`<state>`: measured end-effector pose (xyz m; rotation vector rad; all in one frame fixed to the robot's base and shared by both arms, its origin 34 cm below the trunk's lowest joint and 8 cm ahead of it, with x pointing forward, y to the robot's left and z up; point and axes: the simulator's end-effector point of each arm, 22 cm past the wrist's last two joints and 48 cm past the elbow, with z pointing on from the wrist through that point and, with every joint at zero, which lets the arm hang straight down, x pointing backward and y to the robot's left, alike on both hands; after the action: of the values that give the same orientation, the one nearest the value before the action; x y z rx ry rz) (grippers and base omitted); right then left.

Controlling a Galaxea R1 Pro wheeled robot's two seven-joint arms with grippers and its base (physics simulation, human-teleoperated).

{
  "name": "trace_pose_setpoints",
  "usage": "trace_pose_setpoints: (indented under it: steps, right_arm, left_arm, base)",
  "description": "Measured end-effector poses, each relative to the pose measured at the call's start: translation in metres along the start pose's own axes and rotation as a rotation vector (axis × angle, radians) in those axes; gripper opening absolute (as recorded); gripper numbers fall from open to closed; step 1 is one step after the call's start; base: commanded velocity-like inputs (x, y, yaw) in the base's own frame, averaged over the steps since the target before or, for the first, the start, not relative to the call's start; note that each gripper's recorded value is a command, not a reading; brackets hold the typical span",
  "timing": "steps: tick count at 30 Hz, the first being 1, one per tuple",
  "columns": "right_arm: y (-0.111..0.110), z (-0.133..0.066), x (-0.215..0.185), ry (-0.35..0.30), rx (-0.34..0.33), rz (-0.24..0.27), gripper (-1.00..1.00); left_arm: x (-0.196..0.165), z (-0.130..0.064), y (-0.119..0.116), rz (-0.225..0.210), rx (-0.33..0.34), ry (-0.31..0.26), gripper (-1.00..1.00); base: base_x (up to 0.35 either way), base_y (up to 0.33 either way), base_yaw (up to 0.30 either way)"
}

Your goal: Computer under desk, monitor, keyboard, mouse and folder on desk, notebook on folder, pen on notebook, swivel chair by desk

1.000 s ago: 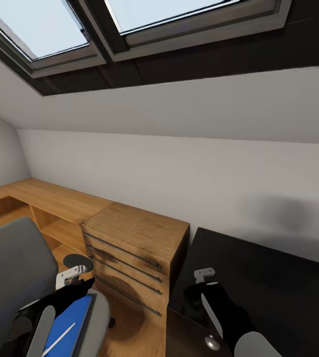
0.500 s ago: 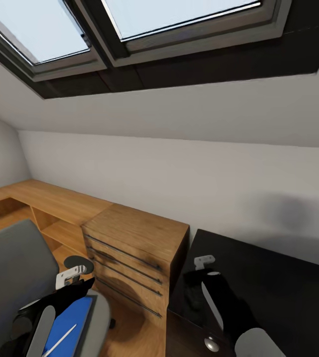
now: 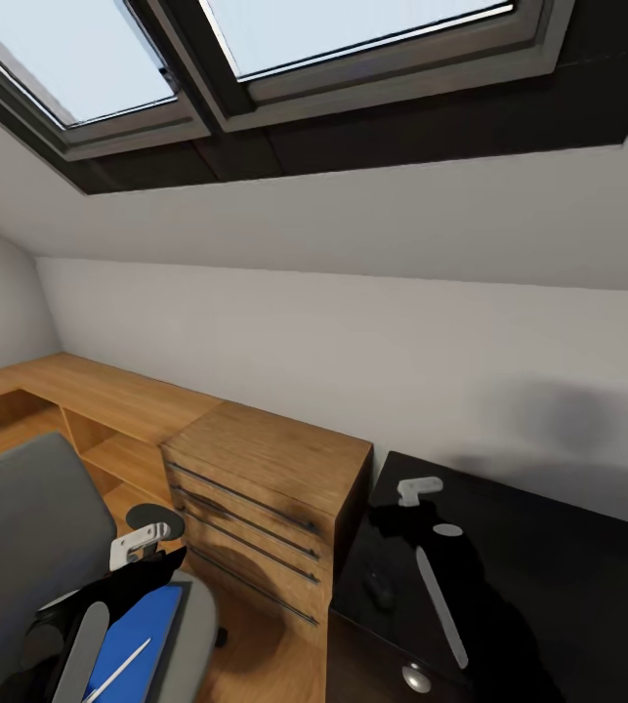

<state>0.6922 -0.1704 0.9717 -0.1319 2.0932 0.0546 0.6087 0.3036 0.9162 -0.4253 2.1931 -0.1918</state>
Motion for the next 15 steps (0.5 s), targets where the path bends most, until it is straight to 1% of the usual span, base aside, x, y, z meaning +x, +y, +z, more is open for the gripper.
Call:
trace_pose_setpoints:
  steps: [7,10,15]
  right_arm:
    - [-0.0028,-0.0071,0.0012,0.003,0.002,0.014,1.0]
    - [-0.0023,-0.0081,0.0009,0.002,-0.004,0.027,1.0]
    - [-0.0013,-0.0084,0.0008,0.003,-0.007,0.032,1.0]
  left_arm:
    - [0.0001,0.0001,0.0,0.0,0.0,0.0,1.0]
    - [0.0013,0.0006,0.0005,-0.001,-0.001,0.004,1.0]
    - [0.0017,0.0008,0.0007,-0.002,-0.001,0.005,1.0]
  base:
    - [0.0,0.0,0.0]
    - [0.0,0.0,0.0]
    - [-0.02,0.011,0.0]
